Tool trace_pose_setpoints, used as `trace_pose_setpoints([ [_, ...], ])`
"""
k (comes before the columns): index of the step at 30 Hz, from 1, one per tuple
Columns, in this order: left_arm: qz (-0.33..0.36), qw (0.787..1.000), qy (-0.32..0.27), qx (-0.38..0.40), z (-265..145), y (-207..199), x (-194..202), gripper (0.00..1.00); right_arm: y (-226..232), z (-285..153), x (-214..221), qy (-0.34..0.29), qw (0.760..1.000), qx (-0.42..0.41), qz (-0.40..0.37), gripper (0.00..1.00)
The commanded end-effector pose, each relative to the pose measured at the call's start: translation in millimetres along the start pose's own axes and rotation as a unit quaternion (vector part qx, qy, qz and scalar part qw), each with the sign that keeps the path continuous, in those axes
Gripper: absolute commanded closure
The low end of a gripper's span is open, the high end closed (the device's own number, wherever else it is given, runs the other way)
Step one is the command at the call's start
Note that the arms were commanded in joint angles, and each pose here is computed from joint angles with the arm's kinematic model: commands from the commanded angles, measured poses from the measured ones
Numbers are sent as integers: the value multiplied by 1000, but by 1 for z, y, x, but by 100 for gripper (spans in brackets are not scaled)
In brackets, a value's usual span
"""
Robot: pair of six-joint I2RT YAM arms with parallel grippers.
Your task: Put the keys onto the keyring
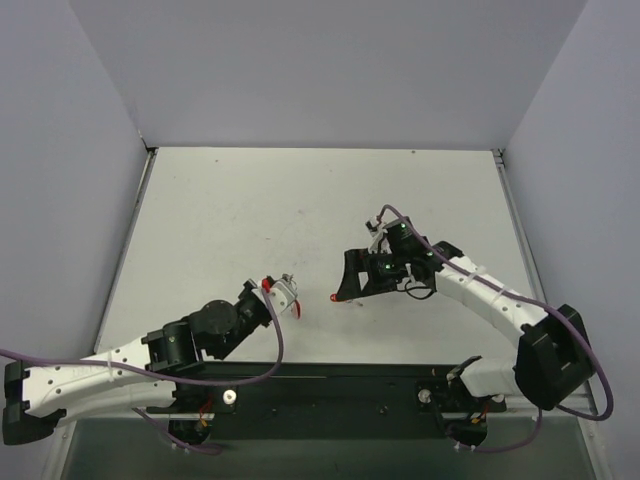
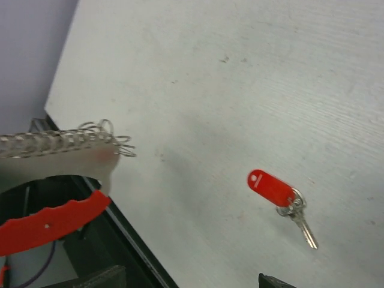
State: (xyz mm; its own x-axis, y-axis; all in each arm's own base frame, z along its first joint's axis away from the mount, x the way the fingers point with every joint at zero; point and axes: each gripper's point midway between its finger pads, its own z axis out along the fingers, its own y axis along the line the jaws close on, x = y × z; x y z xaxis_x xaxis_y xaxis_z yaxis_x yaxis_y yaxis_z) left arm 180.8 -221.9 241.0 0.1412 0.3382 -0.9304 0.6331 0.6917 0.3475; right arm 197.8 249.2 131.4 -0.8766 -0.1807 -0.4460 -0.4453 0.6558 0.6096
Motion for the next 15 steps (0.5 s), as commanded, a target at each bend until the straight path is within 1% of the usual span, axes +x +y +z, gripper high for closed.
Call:
trace_pose_setpoints([
  [1, -32, 999, -6, -24, -2, 8, -3, 100, -48, 16, 16, 31, 994, 103, 14, 11],
  [3, -33, 999, -6, -24, -2, 8, -3, 100, -62, 24, 16, 35, 991, 127, 26, 13],
  [5, -33, 999, -6, -24, 0, 8, -2, 100, -65, 33, 13, 39, 991, 125, 33, 25],
  [6, -33, 999, -7, -22, 0, 7, -3, 100, -70, 40, 18, 53, 989, 128, 44, 31],
  [7, -34, 999, -7, -21, 1, 6, -2, 100, -70, 45, 13, 49, 990, 126, 49, 40],
  [9, -34, 999, -9, -17, 1, 5, -2, 100, -78, 57, 17, 61, 988, 130, 62, 48],
  [10, -35, 999, -7, -14, 2, 3, -1, 100, -80, 61, 14, 59, 987, 131, 68, 57],
  [15, -39, 999, -10, -11, 2, 2, -1, 100, -91, 74, 11, 62, 984, 147, 83, 58],
])
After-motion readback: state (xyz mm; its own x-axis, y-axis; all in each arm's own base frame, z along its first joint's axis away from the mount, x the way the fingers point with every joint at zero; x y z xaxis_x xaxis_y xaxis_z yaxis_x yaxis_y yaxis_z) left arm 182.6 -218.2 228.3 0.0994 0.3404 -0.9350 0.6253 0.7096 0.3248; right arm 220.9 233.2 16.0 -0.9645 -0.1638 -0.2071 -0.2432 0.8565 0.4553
